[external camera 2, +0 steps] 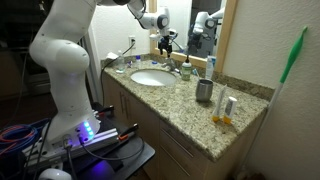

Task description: Open the tap faucet.

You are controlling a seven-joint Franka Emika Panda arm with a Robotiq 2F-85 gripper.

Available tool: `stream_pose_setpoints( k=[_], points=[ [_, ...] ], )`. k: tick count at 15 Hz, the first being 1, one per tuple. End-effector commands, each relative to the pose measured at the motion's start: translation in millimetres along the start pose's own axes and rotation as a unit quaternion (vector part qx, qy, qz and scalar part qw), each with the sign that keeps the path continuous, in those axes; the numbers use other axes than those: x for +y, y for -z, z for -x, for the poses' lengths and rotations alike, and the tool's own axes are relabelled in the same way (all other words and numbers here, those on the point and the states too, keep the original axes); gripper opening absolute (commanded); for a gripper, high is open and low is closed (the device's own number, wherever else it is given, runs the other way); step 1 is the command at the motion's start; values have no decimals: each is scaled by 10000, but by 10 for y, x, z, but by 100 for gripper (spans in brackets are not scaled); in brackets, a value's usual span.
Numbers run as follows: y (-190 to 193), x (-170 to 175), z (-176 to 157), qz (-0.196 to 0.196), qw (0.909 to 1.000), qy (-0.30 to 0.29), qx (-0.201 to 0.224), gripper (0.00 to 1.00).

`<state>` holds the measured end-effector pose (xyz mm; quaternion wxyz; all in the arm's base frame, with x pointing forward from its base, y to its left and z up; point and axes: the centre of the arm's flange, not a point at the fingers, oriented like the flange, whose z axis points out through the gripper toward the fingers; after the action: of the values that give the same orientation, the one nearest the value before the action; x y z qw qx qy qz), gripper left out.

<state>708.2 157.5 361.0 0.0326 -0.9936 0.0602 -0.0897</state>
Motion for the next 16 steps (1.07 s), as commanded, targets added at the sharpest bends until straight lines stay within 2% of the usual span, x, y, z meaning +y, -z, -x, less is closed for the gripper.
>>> stream_pose_setpoints(
  k=[1,5,6,8,16],
  points=[
    [-224,-42,-136,98,9997,-93,222,100],
    [-327,-47,-157,116,9991,-214,339,100],
    [-340,-47,-157,137,9989,-208,391,75],
    [-341,-52,-148,117,9987,-212,453,67],
    [-333,-91,-210,62,9981,-300,525,11]
  ],
)
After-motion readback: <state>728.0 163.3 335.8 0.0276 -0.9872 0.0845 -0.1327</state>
